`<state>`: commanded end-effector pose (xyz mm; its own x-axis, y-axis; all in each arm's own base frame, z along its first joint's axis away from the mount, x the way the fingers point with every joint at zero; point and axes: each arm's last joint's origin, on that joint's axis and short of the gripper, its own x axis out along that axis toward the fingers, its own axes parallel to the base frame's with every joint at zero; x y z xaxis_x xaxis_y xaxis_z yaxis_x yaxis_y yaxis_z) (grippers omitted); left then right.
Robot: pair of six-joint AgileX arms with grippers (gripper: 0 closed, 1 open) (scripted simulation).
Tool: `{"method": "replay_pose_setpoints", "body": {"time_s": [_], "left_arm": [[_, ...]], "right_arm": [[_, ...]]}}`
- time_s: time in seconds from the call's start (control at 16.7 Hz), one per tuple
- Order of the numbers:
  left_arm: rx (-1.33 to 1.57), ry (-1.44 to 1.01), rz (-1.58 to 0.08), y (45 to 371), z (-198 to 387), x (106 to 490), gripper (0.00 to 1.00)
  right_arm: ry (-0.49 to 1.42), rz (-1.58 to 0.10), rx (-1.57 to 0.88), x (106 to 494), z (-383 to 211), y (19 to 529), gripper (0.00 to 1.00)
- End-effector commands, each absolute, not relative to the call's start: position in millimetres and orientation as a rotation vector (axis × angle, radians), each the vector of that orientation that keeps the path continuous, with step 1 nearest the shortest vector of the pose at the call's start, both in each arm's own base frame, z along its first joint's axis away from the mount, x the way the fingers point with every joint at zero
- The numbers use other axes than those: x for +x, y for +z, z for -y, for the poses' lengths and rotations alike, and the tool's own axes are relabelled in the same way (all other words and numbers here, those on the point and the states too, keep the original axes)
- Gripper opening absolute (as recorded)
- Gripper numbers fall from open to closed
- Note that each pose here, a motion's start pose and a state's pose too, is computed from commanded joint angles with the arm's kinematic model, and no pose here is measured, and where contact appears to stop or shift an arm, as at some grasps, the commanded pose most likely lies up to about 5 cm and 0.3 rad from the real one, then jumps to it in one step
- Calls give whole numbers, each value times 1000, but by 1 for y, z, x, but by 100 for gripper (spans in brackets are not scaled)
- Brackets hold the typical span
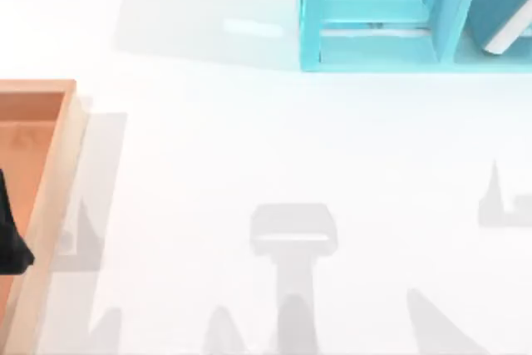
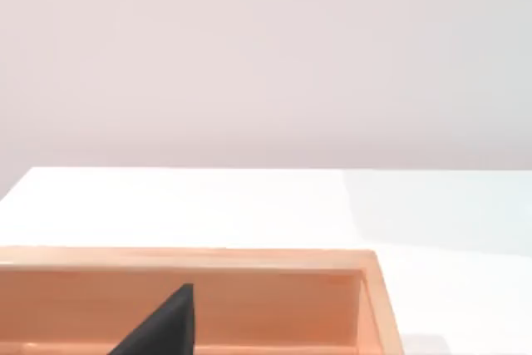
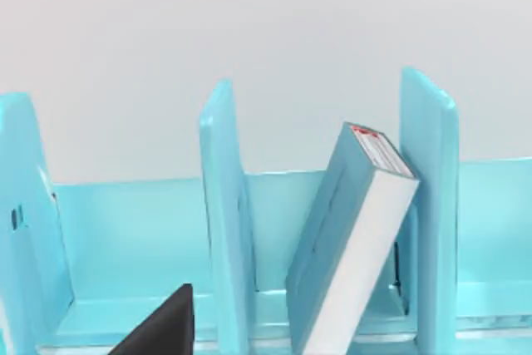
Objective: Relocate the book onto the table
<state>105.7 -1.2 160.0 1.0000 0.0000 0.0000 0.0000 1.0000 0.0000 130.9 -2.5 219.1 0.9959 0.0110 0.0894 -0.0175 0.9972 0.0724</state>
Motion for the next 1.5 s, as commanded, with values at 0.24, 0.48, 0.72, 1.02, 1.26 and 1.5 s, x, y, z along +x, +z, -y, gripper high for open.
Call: {"method": "replay_pose_setpoints", "body": {"time_s": [0.24,0.48,0.72,1.02,1.26,1.5], "left_arm": [[0,0,0,160,1,106,100],[0,0,0,160,1,106,100],[0,0,0,160,1,106,100],[0,0,0,160,1,106,100],[0,0,0,160,1,106,100],[0,0,0,160,1,106,100]], "right_arm": [[18,30,139,185,6,235,100],[17,-66,219,258,14,213,100],[17,-139,299,320,22,162,100],[28,-146,372,364,29,106,100],[37,-125,392,376,31,91,100],[41,-130,391,375,29,91,100]]}}
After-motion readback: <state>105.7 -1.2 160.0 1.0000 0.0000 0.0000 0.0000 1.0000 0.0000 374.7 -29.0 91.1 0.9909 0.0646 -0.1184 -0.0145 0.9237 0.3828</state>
